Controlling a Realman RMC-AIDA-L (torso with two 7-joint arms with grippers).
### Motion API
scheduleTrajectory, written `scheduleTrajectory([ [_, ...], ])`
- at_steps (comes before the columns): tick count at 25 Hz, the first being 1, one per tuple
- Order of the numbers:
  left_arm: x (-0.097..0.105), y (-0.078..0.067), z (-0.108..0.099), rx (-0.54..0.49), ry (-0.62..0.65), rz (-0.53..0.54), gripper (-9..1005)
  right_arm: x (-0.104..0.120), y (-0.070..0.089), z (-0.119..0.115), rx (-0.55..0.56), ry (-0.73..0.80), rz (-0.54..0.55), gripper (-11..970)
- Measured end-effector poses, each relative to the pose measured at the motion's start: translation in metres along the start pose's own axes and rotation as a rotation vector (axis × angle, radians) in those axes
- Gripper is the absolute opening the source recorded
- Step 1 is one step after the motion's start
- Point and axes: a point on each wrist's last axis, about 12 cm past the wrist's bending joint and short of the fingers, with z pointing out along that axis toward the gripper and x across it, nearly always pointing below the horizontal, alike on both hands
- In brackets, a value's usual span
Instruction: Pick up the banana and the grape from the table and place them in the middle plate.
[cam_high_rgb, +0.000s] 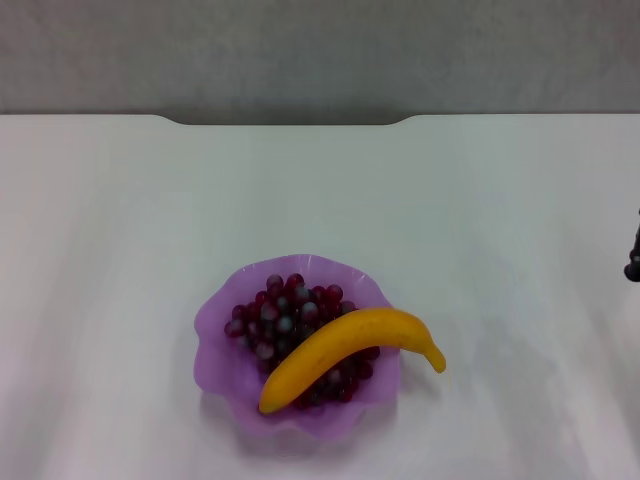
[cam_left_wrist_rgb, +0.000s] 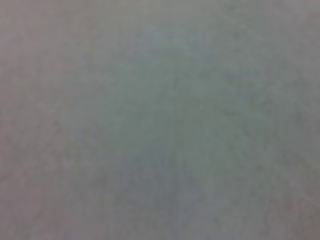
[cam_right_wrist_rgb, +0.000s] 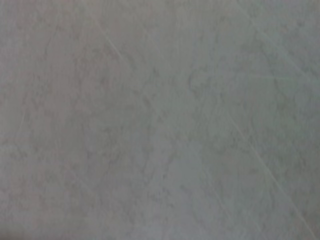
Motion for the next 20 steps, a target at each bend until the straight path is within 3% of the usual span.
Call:
scheduleTrajectory([
  [4,0.017,0.018,-0.012,0.047,0.056,-0.036,46,-0.001,0.001,0.002,-0.003,-0.004,0.0,0],
  [9,0.028,0.026,-0.014,0.128,0.122,-0.055,11,-0.003,0.006,0.006,-0.032,-0.01,-0.009,0],
  [12,0.043,0.031,-0.018,0.108,0.201,-0.009,14,-0.003,0.008,0.008,-0.044,-0.009,-0.019,0],
  [20,0.051,0.046,-0.026,0.026,0.261,0.021,16,-0.005,0.013,0.017,-0.076,-0.012,-0.038,0],
])
